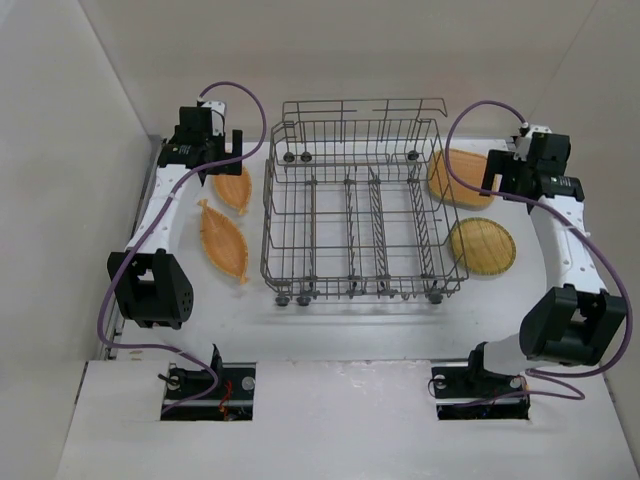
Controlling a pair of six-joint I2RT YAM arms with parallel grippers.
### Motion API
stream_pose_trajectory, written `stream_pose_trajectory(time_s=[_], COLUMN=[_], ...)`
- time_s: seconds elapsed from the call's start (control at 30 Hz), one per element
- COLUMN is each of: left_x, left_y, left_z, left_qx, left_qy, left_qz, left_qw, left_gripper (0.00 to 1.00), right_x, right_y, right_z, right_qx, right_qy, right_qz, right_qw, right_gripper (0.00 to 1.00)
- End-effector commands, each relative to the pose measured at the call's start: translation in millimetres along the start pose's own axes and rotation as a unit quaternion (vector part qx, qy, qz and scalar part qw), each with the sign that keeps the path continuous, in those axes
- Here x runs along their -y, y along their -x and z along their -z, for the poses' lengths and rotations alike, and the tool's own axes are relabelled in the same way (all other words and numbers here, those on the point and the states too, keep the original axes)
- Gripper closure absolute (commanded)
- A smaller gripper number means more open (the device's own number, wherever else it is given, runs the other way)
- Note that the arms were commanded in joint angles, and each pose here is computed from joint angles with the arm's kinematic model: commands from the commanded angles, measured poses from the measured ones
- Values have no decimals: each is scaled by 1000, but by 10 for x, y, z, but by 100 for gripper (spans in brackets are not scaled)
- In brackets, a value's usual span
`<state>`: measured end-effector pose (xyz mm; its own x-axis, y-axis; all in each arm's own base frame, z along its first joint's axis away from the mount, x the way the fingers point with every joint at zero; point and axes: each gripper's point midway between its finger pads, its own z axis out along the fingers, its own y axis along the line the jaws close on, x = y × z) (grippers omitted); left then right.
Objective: Load the plates into the dish rack
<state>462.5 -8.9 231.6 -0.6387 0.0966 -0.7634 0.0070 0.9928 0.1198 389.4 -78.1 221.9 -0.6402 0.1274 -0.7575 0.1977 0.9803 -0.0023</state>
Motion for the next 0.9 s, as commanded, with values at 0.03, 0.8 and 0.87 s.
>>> stream_pose_trajectory(time_s=[0.03, 0.8, 0.87], left_x=[-31, -317, -407], left_y=[194, 422, 386], left_z=[239, 263, 249], left_qx=[42, 113, 94], left_qy=[5, 51, 72], left_qz=[-2, -8, -15], left_qw=[999, 992, 993], left_gripper=[0, 0, 0], right_x=[147, -50, -20], right_y=[437, 643, 583], right_z=[200, 80, -76], right_qx=[74, 112, 82], right_qy=[-32, 93, 119], right_qz=[-6, 19, -13], right_qw=[997, 989, 989], right_gripper=[0, 0, 0])
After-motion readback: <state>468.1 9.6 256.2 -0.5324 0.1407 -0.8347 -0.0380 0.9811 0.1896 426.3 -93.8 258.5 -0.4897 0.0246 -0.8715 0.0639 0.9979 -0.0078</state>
